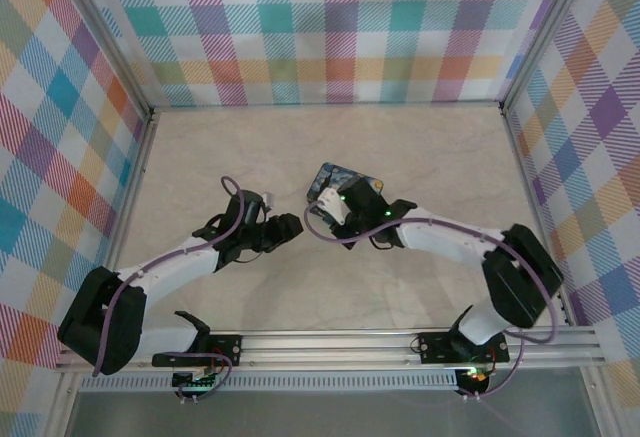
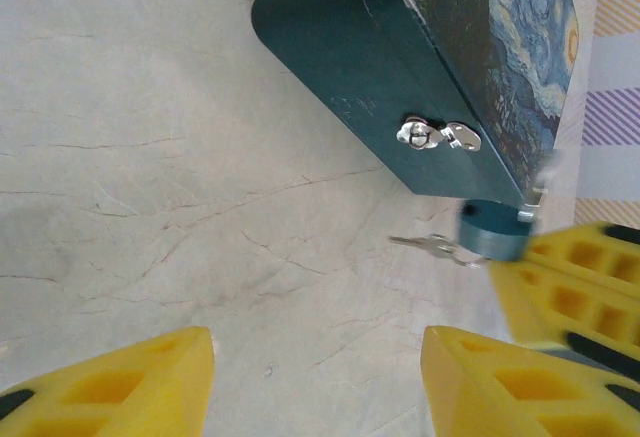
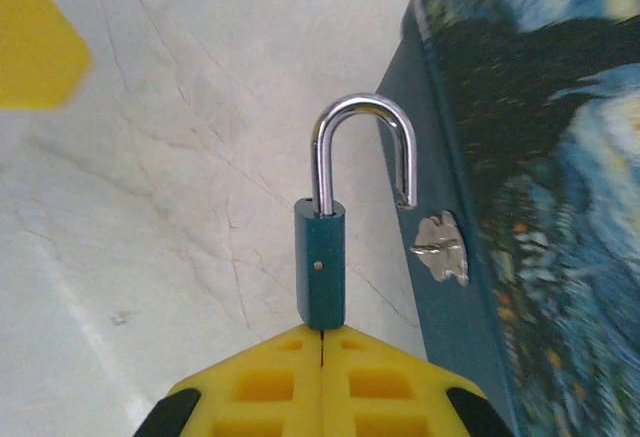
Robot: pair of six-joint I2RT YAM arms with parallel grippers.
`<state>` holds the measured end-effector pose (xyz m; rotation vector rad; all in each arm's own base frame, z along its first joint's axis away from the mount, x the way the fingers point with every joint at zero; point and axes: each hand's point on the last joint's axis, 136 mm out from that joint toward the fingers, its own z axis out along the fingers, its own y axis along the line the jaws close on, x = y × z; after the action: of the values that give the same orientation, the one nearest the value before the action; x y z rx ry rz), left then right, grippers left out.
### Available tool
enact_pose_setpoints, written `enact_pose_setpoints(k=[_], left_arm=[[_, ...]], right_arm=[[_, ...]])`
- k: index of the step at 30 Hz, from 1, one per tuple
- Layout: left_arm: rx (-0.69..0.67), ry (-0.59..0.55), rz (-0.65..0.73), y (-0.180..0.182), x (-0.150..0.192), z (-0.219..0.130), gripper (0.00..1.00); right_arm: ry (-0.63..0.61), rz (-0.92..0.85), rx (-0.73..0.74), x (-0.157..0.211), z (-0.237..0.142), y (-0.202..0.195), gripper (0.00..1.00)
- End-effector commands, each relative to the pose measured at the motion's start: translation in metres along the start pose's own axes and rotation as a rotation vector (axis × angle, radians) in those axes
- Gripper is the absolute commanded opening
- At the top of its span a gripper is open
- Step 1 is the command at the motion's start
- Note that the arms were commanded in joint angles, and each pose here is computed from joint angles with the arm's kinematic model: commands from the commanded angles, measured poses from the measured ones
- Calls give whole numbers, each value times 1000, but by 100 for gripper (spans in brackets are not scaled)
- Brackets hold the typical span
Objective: Unlock a padlock with a key
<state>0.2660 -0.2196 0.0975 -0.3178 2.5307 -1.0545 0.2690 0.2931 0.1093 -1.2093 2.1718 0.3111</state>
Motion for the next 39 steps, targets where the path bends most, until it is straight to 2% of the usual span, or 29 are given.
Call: enact_pose_setpoints(k=[1,11,17,21,27,35,36,39], left_arm=[[13,7,4,-3,7,-1,57],[12,23,10,-6,7,10,57],[4,26,13,-9,5,15,57],[-6,27,3,-6,6,19,57],[-21,26,0,-1,8,19,57],[-39,19,-4,3,7,20,57],[-42,18,-4,3,7,20,57],[-51,14,-2,4,5,19,57]], right_arm=[[-63,101,28,-5,-22,-3,0],[-61,552,217,46,-76,-62,0],[56,873,346,106,-90,-102,0],[138,1015,439,143,-89,-123,0],[235,1102,457,169,-71,-134,0],[300,1136,421,178,-40,-134,1],[300,1139,417,178,-38,-134,3],[285,1145,401,173,-41,-133,27]])
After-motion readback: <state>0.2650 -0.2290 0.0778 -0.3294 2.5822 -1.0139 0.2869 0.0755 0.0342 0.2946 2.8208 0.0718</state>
